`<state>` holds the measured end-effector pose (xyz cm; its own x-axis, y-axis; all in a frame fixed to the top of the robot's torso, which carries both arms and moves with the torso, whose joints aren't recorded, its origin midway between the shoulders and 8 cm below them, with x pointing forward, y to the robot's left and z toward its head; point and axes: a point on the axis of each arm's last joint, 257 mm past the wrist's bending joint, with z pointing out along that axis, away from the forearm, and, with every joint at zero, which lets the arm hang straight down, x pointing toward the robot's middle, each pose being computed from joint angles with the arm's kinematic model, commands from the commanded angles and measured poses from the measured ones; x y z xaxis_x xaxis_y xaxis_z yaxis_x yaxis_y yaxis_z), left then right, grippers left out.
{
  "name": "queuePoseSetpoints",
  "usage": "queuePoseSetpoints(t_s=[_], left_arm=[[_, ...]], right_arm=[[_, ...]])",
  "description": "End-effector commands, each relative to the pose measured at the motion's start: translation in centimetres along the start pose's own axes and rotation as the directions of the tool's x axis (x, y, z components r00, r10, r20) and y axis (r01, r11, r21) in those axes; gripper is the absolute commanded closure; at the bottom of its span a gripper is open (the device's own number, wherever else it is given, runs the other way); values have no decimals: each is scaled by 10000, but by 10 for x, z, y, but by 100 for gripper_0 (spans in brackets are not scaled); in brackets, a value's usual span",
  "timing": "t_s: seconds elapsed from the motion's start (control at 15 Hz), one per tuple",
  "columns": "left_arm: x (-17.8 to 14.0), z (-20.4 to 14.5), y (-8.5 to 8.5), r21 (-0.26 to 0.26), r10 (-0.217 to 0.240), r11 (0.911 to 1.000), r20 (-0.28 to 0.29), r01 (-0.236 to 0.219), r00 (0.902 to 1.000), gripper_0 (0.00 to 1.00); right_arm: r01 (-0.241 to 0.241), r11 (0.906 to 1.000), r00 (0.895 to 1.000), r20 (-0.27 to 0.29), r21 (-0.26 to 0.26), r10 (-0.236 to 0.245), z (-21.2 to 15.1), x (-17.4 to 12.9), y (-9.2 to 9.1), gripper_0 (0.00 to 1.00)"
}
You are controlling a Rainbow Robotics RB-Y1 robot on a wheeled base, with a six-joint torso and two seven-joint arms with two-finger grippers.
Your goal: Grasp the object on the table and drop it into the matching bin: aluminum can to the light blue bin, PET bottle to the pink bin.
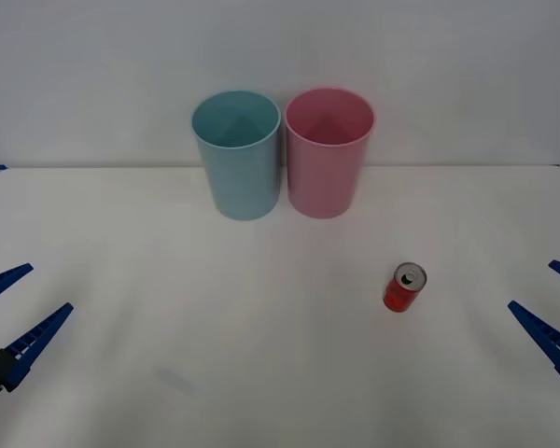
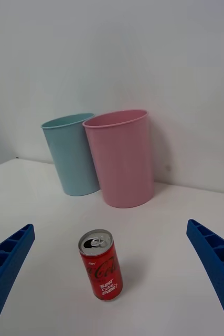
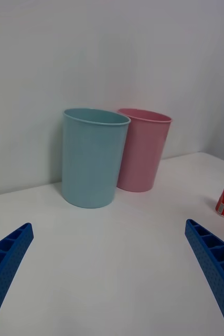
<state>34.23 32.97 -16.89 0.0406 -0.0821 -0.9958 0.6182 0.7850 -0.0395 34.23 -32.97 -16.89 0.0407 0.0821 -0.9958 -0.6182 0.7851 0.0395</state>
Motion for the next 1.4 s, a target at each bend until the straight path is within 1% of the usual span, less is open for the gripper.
queuePoseSetpoints(t_s=[0.07, 0.2, 0.4, 0.53, 0.73, 0.87, 0.93, 1.07, 1.2, 1.4], left_arm=[[0, 0, 0, 0, 0, 10000, 0, 0, 10000, 0], [0, 0, 0, 0, 0, 10000, 0, 0, 10000, 0], [0, 0, 0, 0, 0, 10000, 0, 0, 10000, 0], [0, 0, 0, 0, 0, 10000, 0, 0, 10000, 0], [0, 0, 0, 0, 0, 10000, 0, 0, 10000, 0], [0, 0, 0, 0, 0, 10000, 0, 0, 10000, 0], [0, 0, 0, 0, 0, 10000, 0, 0, 10000, 0], [0, 0, 0, 0, 0, 10000, 0, 0, 10000, 0], [0, 0, 0, 0, 0, 10000, 0, 0, 10000, 0], [0, 0, 0, 0, 0, 10000, 0, 0, 10000, 0]], right_arm=[[0, 10000, 10000, 0, 0, 0, 0, 0, 0, 0], [149, 9999, 9998, 94, -88, -148, 5, -7, -2, 0], [33, 9999, 10000, 2, -161, -33, 8, -5, -1, 0], [20, 9997, 9998, -176, -263, -24, 8, 0, 0, 0], [-74, 9997, 9981, -615, -244, 59, 4, 19, -2, 0], [-66, 9996, 9960, -897, -268, 42, 2, 31, -1, 0], [-147, 9995, 9945, -1038, -296, 115, 0, 39, 0, 0], [-227, 9992, 9907, -1348, -344, 178, -2, 54, 2, 0], [-203, 9992, 9835, -1801, -331, 140, -6, 73, 3, 0], [-297, 9992, 9800, -1975, -280, 235, -7, 91, 4, 0]])
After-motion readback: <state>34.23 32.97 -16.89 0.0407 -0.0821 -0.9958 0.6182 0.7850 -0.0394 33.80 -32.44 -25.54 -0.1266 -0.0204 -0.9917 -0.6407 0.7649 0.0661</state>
